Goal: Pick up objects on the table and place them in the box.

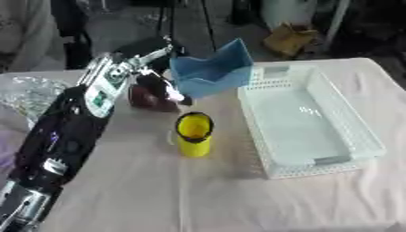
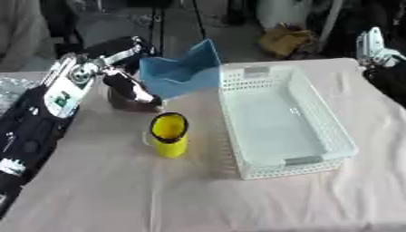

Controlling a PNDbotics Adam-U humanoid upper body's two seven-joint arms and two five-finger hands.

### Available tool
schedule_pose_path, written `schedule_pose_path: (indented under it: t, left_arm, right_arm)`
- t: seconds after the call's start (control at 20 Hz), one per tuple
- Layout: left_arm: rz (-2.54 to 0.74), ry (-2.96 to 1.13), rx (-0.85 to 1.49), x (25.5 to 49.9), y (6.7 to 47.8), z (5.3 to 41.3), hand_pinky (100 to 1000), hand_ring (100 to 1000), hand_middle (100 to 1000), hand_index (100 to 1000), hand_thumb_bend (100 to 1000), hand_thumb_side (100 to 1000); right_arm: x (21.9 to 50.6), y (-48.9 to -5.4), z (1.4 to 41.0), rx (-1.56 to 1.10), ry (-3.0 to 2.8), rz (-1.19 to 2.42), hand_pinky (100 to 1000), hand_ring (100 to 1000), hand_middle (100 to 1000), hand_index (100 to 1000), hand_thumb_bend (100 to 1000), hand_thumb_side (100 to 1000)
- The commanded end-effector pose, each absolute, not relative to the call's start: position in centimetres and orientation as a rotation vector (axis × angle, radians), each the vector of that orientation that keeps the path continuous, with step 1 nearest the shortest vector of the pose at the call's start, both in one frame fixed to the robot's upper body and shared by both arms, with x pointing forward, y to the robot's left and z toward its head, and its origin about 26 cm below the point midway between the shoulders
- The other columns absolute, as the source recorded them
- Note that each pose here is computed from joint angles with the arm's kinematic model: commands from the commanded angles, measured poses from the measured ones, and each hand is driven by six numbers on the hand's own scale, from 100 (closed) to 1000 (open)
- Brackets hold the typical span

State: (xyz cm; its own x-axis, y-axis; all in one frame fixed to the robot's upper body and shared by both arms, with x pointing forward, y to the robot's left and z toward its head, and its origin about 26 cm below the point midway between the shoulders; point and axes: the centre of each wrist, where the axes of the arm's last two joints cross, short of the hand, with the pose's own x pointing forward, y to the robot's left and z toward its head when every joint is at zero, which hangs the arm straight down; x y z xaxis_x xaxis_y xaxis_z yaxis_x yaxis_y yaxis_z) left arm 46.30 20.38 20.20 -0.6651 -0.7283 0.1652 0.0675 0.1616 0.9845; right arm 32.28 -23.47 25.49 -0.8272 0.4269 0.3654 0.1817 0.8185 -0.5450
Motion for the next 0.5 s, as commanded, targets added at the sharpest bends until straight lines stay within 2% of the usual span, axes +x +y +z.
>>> schedule_pose_path:
  t: [0.05, 0.25, 0.3, 0.4, 0.45, 0.5]
  left_arm:
    - [-1.595, -1.895, 0.66, 46.4, 19.0, 21.4, 312, 321, 398, 548, 614, 441]
    - [-1.628, -2.014, 0.68, 46.2, 17.8, 21.4, 341, 338, 420, 586, 721, 488]
    - [-1.635, -2.048, 0.686, 46.1, 17.6, 21.4, 345, 339, 424, 598, 730, 494]
    - [-1.642, -2.11, 0.693, 46.0, 17.2, 21.2, 367, 352, 451, 649, 720, 576]
    - [-1.642, -2.139, 0.694, 46.0, 17.1, 21.0, 367, 352, 451, 649, 720, 576]
    - [-1.65, -2.172, 0.693, 45.9, 16.9, 20.9, 388, 366, 470, 672, 710, 617]
  right_arm:
    - [31.9, -22.9, 26.7, -0.43, -2.569, 0.709, 594, 654, 800, 869, 100, 414]
    - [31.8, -22.5, 26.9, -0.408, -2.582, 0.718, 595, 655, 800, 869, 100, 412]
    - [31.8, -22.4, 26.9, -0.407, -2.584, 0.719, 595, 655, 800, 869, 100, 410]
    - [31.8, -22.4, 26.9, -0.404, -2.587, 0.722, 595, 655, 800, 869, 100, 410]
    - [31.8, -22.3, 27.0, -0.402, -2.589, 0.723, 595, 655, 800, 869, 100, 410]
    - [31.7, -22.3, 27.0, -0.398, -2.589, 0.724, 595, 655, 800, 869, 100, 411]
